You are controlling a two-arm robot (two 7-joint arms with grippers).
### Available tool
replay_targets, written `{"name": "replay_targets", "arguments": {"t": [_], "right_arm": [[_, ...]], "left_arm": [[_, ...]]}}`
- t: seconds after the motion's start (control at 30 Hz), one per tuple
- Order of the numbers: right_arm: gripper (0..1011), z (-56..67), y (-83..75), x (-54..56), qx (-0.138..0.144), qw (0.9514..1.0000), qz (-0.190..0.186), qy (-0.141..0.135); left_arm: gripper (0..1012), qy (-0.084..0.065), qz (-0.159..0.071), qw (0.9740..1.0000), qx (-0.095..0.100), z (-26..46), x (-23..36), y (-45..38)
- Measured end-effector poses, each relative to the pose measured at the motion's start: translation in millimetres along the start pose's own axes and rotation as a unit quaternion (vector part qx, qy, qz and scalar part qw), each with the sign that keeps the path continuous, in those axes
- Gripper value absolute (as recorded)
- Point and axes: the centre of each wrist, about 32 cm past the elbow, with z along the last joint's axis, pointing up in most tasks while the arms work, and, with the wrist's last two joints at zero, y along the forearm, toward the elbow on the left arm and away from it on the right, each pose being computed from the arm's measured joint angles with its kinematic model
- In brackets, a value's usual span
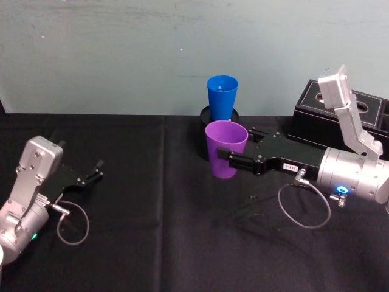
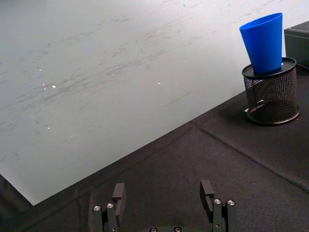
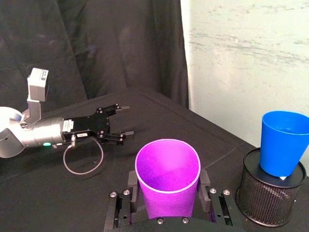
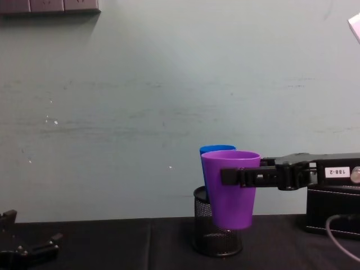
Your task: Pick up one cup with a gripper and tap it against the other cup.
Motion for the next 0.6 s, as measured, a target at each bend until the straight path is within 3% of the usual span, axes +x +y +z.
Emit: {"name": "replay_targets", "arguments": {"t": [0.23, 0.6], "right_arm": [[729, -9.3, 1.1, -3.7, 0.002, 0.9998, 0.004, -0.019], [729, -41.3, 0.9, -0.7, -0.012, 0.9995, 0.014, -0.027]], "left_arm": [[1012, 0.000, 0.000, 1.0000, 0.000, 0.0, 0.0, 0.0], [1011, 0.000, 0.000, 1.0000, 0.000, 0.0, 0.0, 0.0]]}}
